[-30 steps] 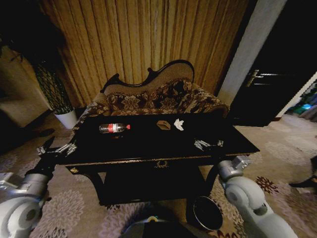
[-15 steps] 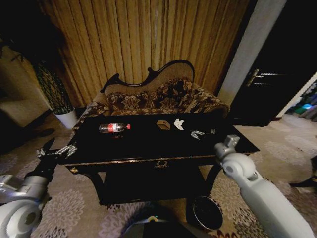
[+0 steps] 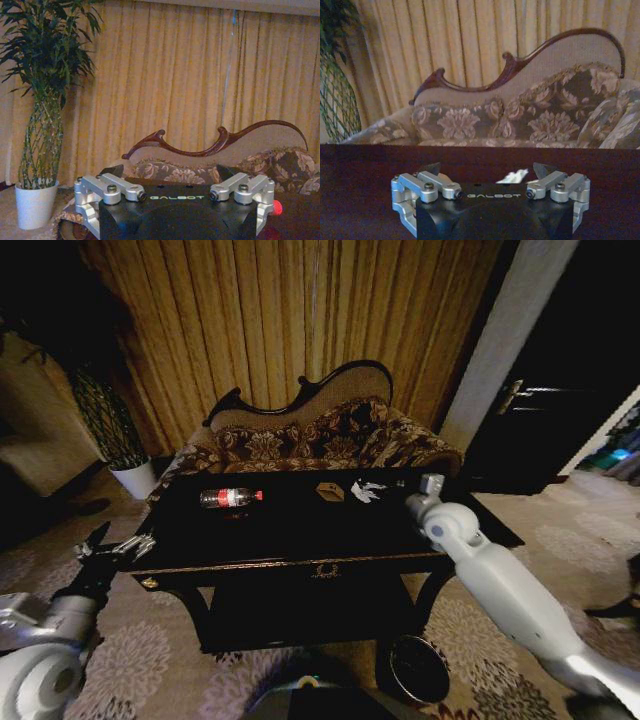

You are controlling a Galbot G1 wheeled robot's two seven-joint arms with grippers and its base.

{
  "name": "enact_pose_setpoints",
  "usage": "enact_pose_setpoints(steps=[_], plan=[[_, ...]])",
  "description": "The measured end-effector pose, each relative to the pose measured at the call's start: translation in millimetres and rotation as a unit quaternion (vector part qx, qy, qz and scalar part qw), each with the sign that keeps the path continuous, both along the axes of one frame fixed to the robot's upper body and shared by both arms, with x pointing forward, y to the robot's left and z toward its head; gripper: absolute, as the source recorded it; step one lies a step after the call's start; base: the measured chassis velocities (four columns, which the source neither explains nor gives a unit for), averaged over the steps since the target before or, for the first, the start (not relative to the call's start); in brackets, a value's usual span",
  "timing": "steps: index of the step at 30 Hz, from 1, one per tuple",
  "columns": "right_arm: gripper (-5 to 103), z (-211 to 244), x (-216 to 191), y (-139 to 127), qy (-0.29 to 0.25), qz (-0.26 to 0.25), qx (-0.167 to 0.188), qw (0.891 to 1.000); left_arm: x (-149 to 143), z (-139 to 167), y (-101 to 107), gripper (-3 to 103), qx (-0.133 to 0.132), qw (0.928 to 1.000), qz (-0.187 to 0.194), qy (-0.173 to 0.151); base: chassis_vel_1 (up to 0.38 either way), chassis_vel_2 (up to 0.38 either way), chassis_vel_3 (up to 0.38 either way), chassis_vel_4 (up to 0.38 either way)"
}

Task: Move to the front of the table and place the trash on the table into the trash bin.

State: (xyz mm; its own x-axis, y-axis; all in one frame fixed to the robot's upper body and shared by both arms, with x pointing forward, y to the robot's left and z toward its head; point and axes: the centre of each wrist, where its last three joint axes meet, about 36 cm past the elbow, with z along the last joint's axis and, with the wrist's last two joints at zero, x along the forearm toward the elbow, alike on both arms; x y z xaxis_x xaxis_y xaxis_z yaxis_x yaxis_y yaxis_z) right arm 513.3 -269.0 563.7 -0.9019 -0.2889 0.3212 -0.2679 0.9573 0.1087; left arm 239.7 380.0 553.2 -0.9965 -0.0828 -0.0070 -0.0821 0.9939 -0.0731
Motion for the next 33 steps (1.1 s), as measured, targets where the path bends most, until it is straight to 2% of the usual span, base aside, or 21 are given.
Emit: enact_pose_setpoints(steps=[5,12,33], plan=[[100,4,21,38,0.023,-0.023,-0.018,0.999,0,-1,1,100,-0.002,1.0000,0.003,0.002,0.000,0.000,0.000,0.000],[100,3,38,63,0.042,-0.054,-0.038,0.997,-1,-1,1,100,-0.002,1.0000,0.004,0.002,0.000,0.000,0.000,0.000],[100,-27,61,44,0.074,-0.106,-0.066,0.989,-1,1,1,100,0.000,1.0000,0.005,-0.002,0.000,0.000,0.000,0.000]])
